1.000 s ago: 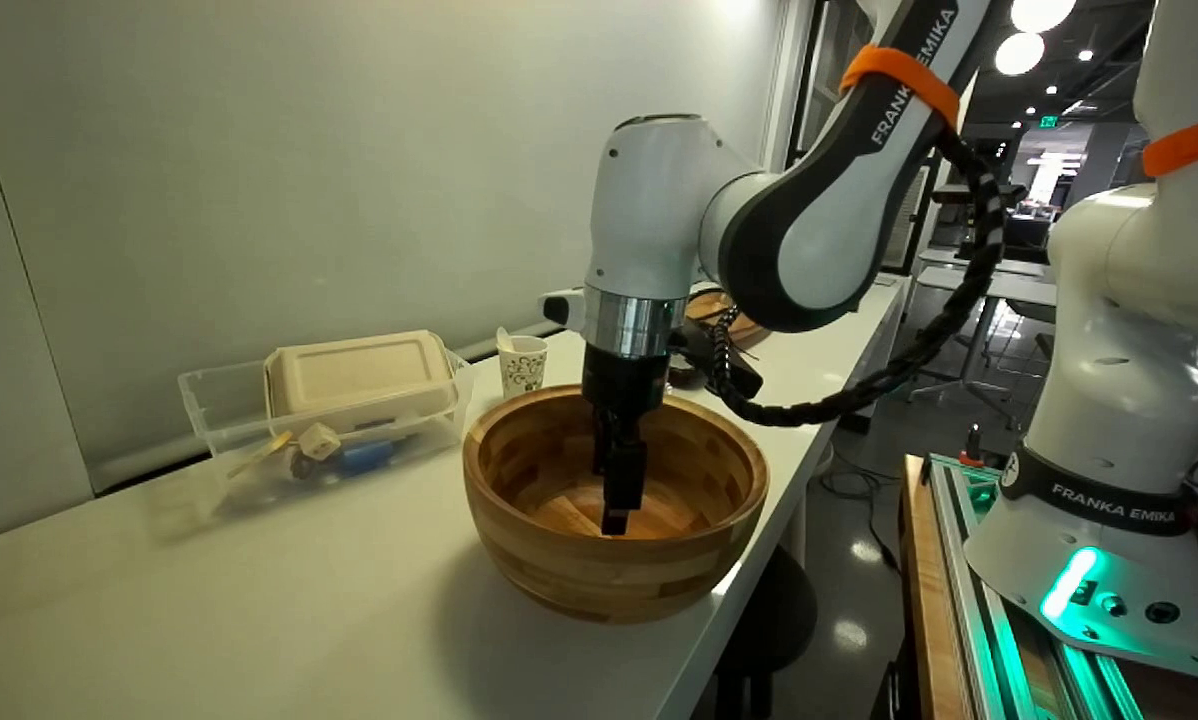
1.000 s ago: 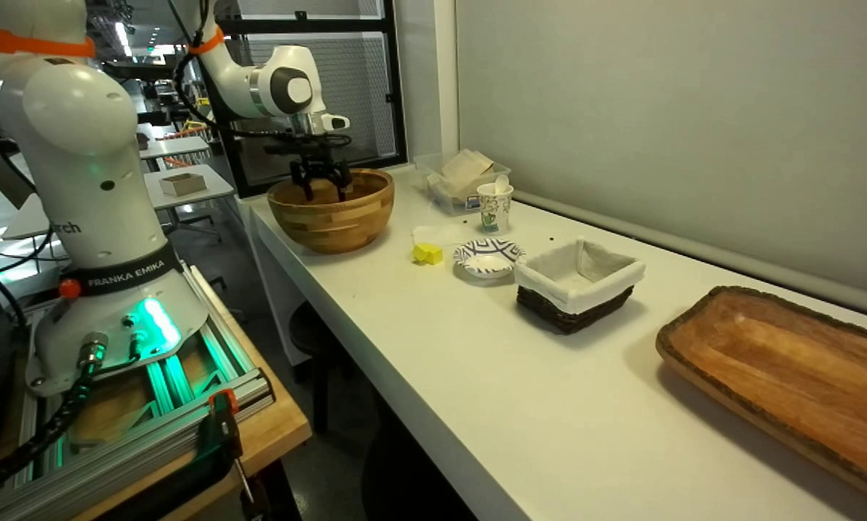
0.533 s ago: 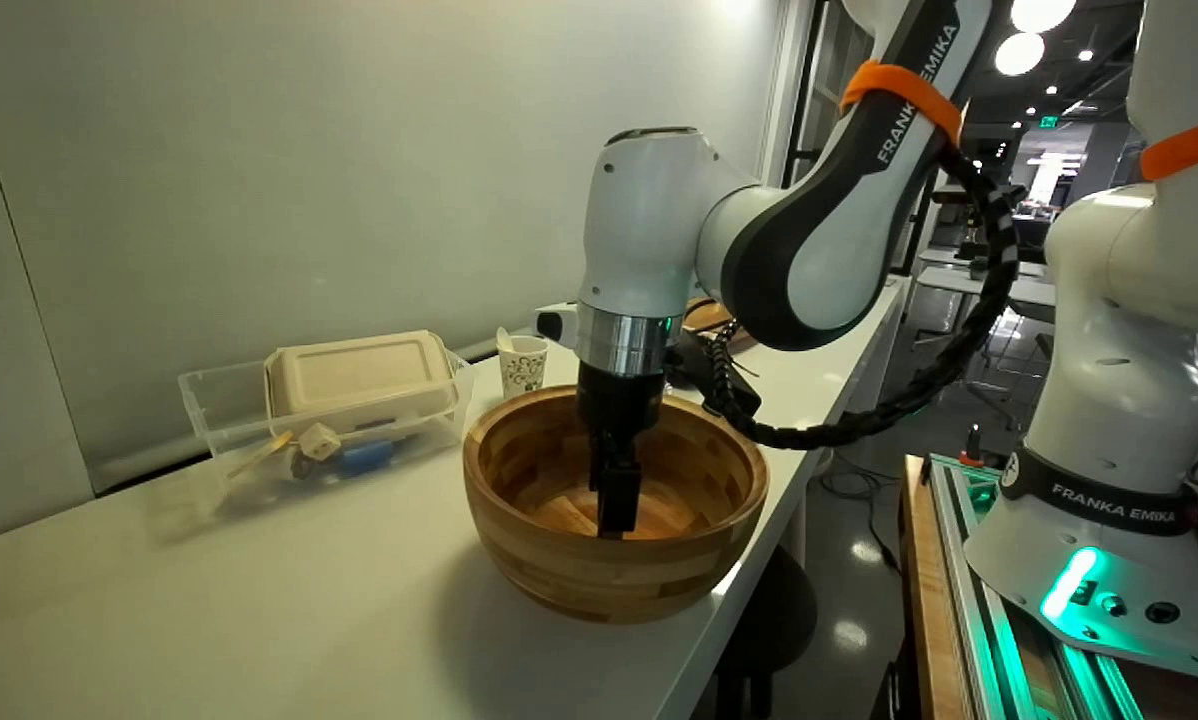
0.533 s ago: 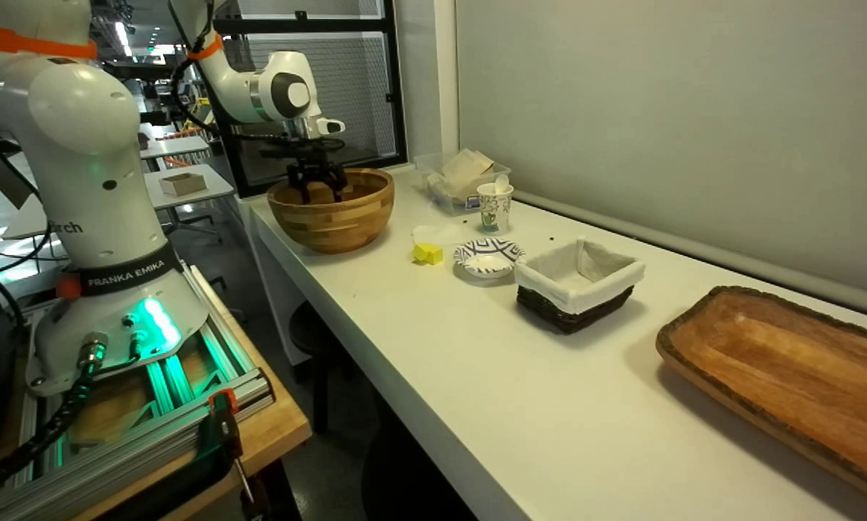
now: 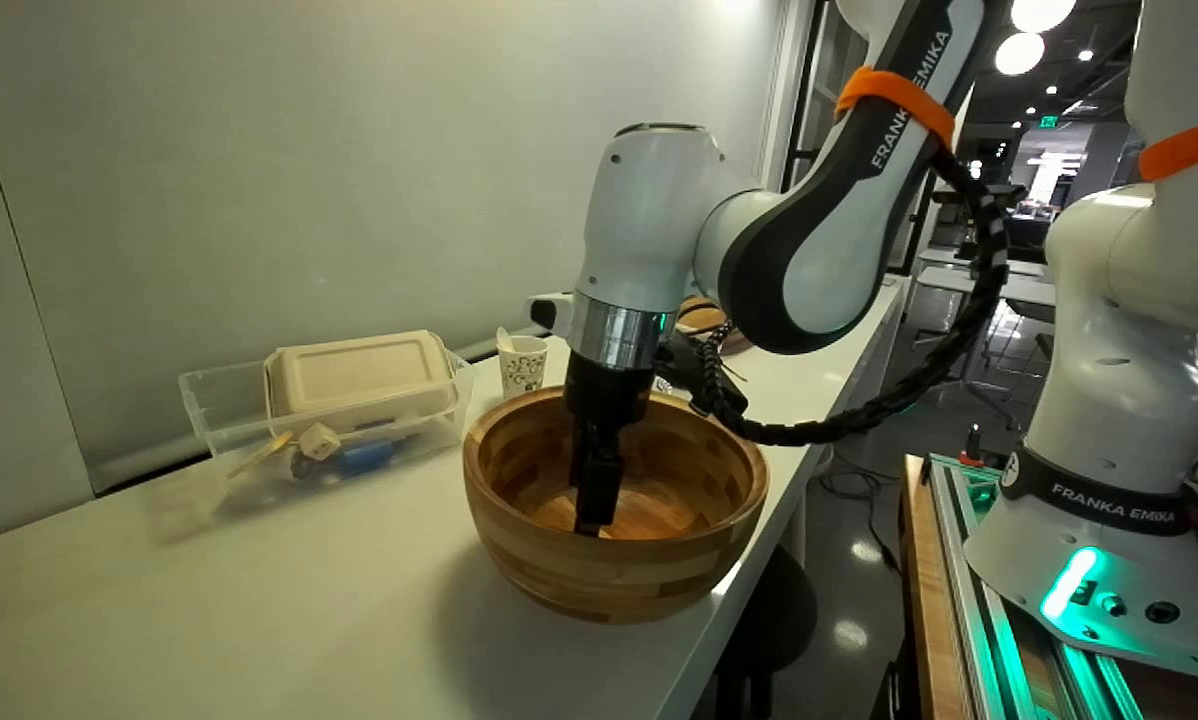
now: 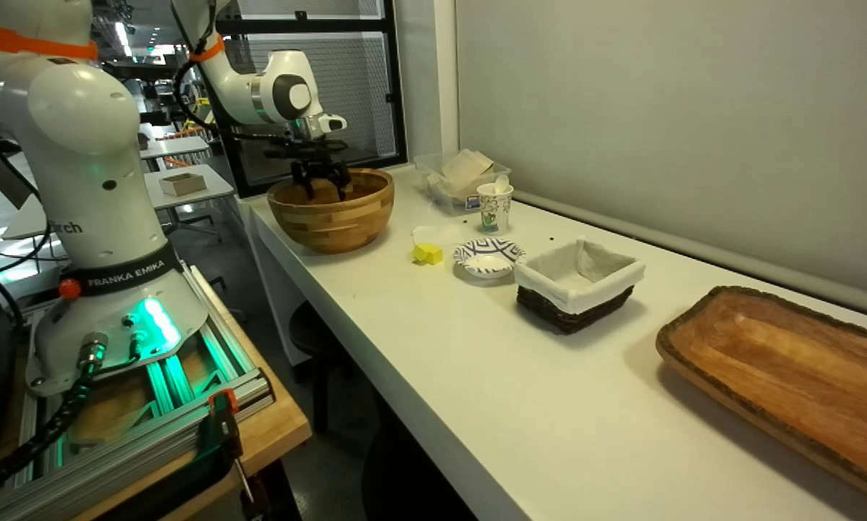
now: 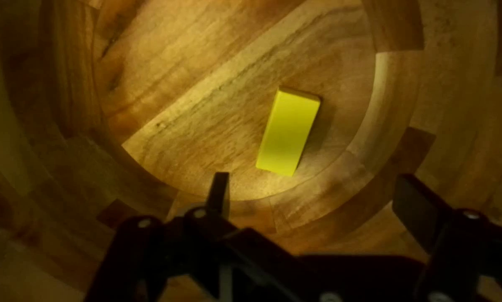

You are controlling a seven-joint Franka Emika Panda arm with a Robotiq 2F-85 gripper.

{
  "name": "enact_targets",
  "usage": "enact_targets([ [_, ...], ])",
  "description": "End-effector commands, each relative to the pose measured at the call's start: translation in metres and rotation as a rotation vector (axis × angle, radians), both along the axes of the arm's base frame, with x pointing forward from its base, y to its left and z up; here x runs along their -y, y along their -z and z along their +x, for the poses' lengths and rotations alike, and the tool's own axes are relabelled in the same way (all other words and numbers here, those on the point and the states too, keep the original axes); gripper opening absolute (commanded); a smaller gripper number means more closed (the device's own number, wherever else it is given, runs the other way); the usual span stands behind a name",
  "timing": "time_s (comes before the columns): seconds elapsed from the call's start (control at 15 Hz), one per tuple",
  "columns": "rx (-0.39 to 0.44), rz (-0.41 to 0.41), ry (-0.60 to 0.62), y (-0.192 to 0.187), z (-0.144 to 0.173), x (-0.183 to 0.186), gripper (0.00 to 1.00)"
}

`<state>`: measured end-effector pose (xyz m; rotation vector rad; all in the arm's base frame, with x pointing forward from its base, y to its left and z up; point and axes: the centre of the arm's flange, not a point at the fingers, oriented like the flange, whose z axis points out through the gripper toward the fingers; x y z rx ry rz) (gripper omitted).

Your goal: Take the yellow item out of the wooden bowl

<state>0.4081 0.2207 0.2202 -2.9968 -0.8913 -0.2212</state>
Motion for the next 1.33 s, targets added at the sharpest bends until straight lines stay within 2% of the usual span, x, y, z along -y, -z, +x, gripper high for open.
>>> enact_targets([
  [0.0, 0.047, 0.051, -0.002, 0.013, 0.005, 0.001, 1.0],
  [0.27, 0.059, 0.076, 0.014, 0.025, 0.006, 0.006, 1.0],
  [1.07, 0.014, 0.086, 0.03, 0.063, 0.001, 0.009, 1.0],
  [1.13, 0.01, 0.086, 0.031, 0.065, 0.0, 0.01, 0.84],
  [1.2, 0.007, 0.085, 0.032, 0.067, 0.0, 0.01, 0.74],
  [1.27, 0.004, 0.085, 0.032, 0.068, -0.001, 0.01, 0.68],
])
